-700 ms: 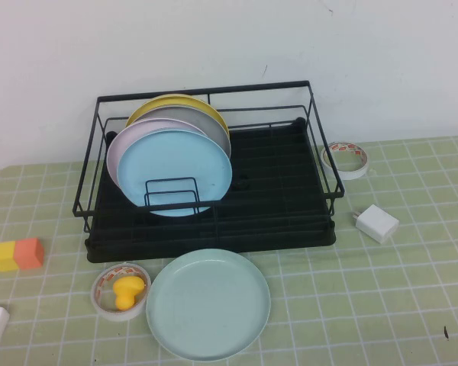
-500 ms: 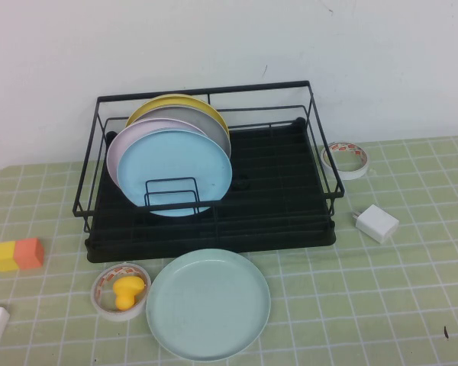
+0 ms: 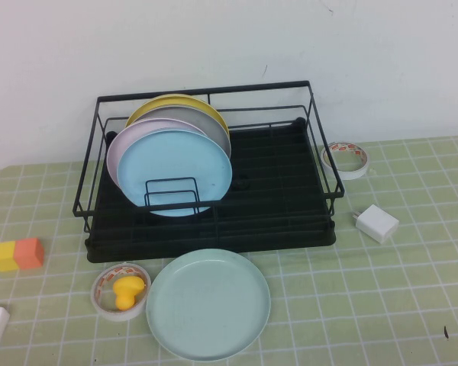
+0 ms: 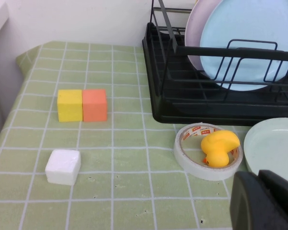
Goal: Place plate on rack
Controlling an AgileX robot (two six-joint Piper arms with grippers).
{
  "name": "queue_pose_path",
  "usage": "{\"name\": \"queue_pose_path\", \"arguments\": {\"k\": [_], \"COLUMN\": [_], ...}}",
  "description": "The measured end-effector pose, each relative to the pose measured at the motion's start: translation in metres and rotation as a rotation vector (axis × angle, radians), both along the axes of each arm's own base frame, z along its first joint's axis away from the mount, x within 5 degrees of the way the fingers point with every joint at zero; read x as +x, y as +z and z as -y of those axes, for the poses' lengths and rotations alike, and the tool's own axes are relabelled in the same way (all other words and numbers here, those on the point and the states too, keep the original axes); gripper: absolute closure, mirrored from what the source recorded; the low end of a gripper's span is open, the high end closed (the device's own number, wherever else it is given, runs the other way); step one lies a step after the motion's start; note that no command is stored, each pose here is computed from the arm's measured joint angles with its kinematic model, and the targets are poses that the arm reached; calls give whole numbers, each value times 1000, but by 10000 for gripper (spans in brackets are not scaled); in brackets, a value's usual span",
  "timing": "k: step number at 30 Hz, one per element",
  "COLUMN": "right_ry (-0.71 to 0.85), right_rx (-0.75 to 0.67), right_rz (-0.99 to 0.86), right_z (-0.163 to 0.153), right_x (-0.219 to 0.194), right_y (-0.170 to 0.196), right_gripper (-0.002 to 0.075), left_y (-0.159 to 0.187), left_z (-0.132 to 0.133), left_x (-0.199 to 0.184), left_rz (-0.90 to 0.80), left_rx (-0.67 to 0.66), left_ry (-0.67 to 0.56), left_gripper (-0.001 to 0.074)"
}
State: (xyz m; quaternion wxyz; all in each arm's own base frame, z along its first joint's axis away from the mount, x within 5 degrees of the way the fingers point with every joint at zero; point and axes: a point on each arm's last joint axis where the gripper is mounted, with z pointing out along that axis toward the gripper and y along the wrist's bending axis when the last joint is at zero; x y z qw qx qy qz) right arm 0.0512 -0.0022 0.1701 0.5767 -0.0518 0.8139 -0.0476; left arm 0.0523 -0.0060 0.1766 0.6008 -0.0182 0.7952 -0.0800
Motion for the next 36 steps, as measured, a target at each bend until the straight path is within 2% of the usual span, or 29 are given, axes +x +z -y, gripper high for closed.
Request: {"name": "queue_pose_path", "arguments": {"k": [15, 19, 22, 31, 36], "right_ry": [1, 6, 15, 60, 76], "right_rx": [-4, -4, -3, 7, 16], "right_rz": [11, 68, 183, 717, 902], "right_z": [0, 0, -1, -5, -6], "right_x": [0, 2, 4, -1, -9], "right_y": [1, 4, 14, 62, 77], "right_gripper": [728, 728, 728, 728, 728], "left_y": [0, 1, 4, 53, 77], "left_z": [0, 0, 0, -1, -2], "left_x": [0, 0, 1, -1, -14], "left_rz": [-1, 7, 59, 600, 893], "left_rx": [-13, -14, -21, -54, -80], "left_ry": [-1, -1, 1, 11, 15], "left_gripper": [737, 737, 738, 738, 738]}}
